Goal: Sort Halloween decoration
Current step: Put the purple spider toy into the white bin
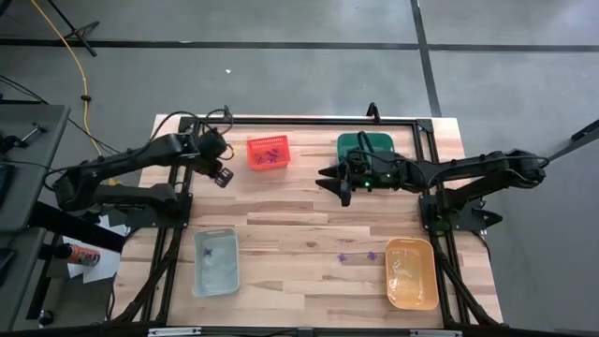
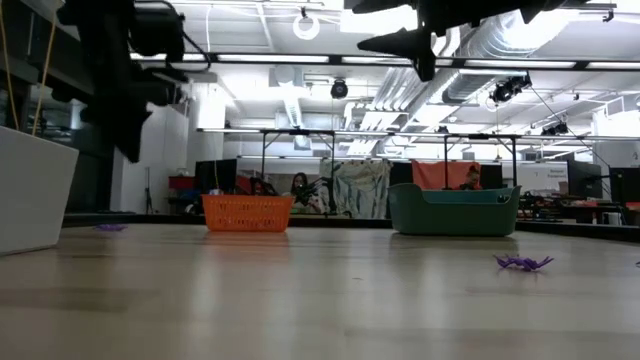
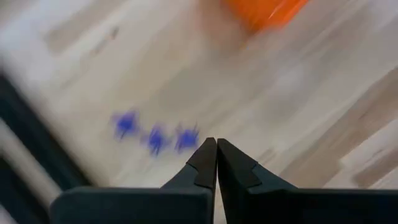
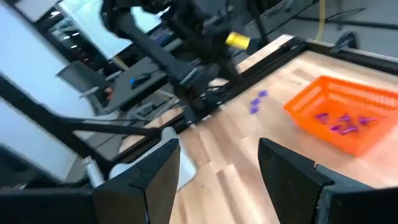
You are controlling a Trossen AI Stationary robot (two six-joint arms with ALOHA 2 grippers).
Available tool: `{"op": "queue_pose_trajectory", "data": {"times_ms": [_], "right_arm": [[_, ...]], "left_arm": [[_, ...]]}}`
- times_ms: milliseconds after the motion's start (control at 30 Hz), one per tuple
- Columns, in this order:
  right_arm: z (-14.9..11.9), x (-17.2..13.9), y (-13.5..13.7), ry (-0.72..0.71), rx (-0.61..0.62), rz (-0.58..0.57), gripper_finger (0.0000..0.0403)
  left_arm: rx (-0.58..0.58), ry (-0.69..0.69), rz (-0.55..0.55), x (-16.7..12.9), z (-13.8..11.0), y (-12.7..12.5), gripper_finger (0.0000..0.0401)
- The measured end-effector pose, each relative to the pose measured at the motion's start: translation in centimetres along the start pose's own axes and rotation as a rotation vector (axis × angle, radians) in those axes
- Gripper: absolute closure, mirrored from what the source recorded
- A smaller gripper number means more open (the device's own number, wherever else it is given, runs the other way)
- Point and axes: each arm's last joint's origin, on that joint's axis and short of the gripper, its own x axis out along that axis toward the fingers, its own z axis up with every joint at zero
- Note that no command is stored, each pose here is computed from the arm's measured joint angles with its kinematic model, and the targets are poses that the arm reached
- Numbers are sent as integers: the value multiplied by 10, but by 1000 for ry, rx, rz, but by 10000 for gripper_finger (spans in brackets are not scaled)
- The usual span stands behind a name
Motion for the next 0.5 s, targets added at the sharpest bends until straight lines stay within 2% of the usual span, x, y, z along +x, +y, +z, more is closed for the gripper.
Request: {"op": "queue_pose_trajectory", "data": {"times_ms": [200, 500], "right_arm": [[2, 0, -6, -12, -58, -43, 190], [3, 1, -11, 1, -123, -61, 190]], "left_arm": [[-10, 120, 101, 24, 6, -4, 370], [-44, 335, 202, 73, 17, 1, 272]]}}
